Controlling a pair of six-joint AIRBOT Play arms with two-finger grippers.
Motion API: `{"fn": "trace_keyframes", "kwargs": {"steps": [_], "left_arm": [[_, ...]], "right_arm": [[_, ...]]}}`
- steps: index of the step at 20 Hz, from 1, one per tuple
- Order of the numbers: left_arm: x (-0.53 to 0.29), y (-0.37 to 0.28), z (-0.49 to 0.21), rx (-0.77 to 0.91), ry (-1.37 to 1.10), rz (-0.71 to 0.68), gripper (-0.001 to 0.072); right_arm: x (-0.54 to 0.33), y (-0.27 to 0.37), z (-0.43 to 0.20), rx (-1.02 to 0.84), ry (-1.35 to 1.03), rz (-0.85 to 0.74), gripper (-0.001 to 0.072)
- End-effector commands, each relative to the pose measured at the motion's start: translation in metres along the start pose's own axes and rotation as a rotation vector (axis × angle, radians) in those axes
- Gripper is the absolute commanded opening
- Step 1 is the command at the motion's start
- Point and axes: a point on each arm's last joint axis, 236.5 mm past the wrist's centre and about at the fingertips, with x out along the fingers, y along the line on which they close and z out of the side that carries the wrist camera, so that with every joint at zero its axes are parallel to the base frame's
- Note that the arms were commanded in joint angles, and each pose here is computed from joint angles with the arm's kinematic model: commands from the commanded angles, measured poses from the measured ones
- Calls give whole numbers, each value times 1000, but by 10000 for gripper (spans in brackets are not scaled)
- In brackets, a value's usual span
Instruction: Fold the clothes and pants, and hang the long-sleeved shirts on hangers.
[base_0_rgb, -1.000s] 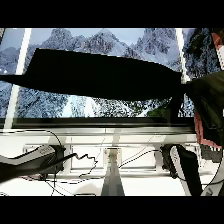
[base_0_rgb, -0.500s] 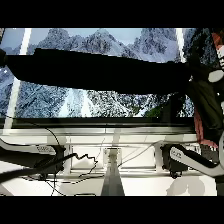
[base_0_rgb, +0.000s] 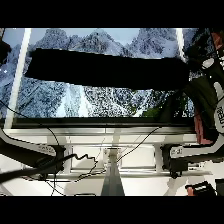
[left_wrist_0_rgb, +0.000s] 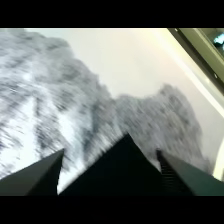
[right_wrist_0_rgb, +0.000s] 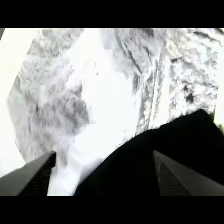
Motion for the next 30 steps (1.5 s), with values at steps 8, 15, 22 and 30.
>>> {"fn": "trace_keyframes", "kwargs": {"steps": [8, 15, 22, 30], "left_arm": [[-92, 24, -28, 46, 352, 32, 634], [-94, 53, -130, -173, 590, 58, 635], [-23, 58, -183, -195, 560, 94, 635], [16, 52, -152, -35, 333, 120, 172]], "right_arm": [[-38, 20, -37, -365, 295, -28, 688], [-41, 15, -44, -437, 334, -31, 688], [-40, 16, -42, -437, 325, -29, 688], [-39, 28, -50, -489, 322, 1, 561]]}}
